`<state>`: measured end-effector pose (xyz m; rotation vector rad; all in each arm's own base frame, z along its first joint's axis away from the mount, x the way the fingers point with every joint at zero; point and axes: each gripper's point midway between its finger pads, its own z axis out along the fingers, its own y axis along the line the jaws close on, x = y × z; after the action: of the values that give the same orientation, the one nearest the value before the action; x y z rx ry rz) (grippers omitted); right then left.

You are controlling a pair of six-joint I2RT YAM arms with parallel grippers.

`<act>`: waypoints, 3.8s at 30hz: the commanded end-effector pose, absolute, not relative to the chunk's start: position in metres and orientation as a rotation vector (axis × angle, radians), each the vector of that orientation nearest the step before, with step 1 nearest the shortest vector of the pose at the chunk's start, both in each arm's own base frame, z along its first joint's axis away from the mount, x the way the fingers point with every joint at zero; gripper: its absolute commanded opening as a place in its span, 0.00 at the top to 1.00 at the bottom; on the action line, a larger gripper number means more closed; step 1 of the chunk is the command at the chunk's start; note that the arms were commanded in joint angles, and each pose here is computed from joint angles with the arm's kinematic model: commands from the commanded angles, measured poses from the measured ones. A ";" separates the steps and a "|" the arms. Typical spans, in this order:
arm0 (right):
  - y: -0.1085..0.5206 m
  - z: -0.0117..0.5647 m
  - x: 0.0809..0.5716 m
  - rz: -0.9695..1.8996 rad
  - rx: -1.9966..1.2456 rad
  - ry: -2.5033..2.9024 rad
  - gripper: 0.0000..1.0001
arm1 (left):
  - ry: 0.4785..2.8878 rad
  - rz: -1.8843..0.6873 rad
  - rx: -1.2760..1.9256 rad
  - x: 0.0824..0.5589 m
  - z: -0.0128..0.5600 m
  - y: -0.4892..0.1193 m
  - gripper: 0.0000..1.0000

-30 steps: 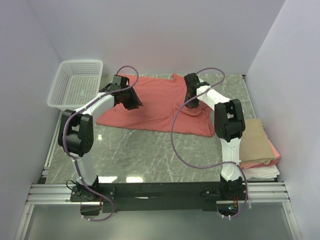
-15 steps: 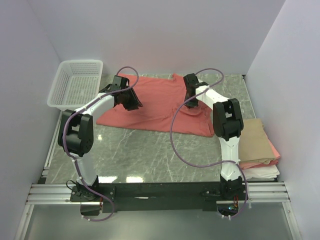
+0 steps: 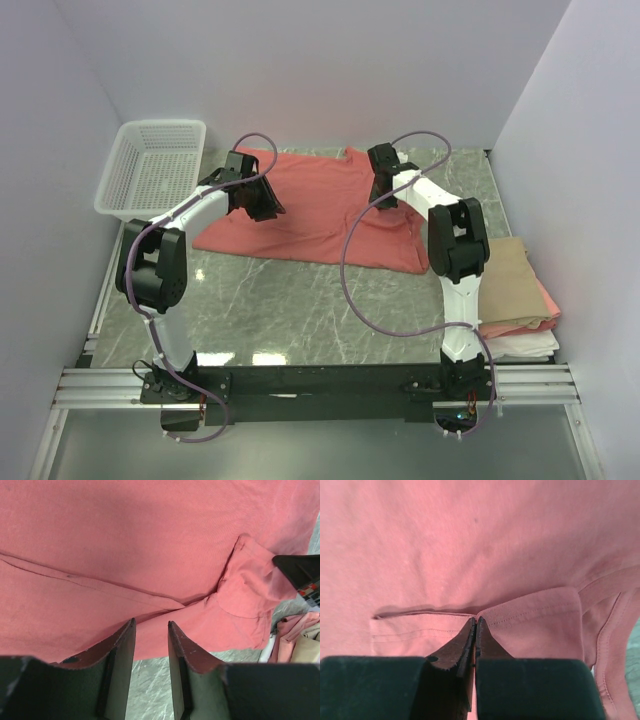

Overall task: Fold and stack the t-shirts
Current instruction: Fold the tshirt

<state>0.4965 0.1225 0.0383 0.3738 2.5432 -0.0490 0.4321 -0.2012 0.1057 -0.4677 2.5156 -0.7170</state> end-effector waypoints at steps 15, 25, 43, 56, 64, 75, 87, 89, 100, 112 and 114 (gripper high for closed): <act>0.122 0.077 0.524 -0.109 0.267 2.377 0.97 | 2.483 -0.745 -0.445 0.433 0.117 -0.203 0.63; 0.133 0.064 0.522 -0.122 0.150 2.398 0.89 | 2.486 -0.747 -0.451 0.432 0.115 -0.203 0.62; 0.122 0.094 0.522 -0.103 0.233 2.393 0.52 | 2.427 -0.531 -0.665 0.427 0.118 -0.152 0.56; 0.137 0.122 0.374 0.407 0.529 2.371 0.51 | 2.104 -0.152 -1.185 0.370 0.108 -0.032 0.53; 0.120 0.093 0.322 0.442 0.654 2.348 0.50 | 1.981 0.052 -1.247 0.364 0.087 0.004 0.51; 0.109 0.082 0.314 0.459 0.716 2.357 0.50 | 1.921 0.171 -1.245 0.377 0.073 0.025 0.51; 0.094 0.080 0.310 0.417 0.738 2.350 0.50 | 1.974 0.257 -1.226 0.388 0.045 0.028 0.53; 0.091 0.080 0.310 0.406 0.743 2.345 0.50 | 1.972 0.262 -1.225 0.391 0.046 0.028 0.53; 0.084 0.086 0.306 0.380 0.750 2.327 0.50 | 2.023 0.295 -1.203 0.397 0.041 0.027 0.56; 0.064 0.073 0.289 0.266 0.840 2.365 0.49 | 2.063 0.306 -1.186 0.394 0.037 0.025 0.82; 0.059 0.068 0.287 0.253 0.873 2.369 0.49 | 2.063 0.303 -1.181 0.394 0.037 0.025 0.89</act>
<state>0.2935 0.0725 0.0734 0.8152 2.3760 0.3134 0.3855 0.0233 0.0262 -1.1960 2.0829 0.3084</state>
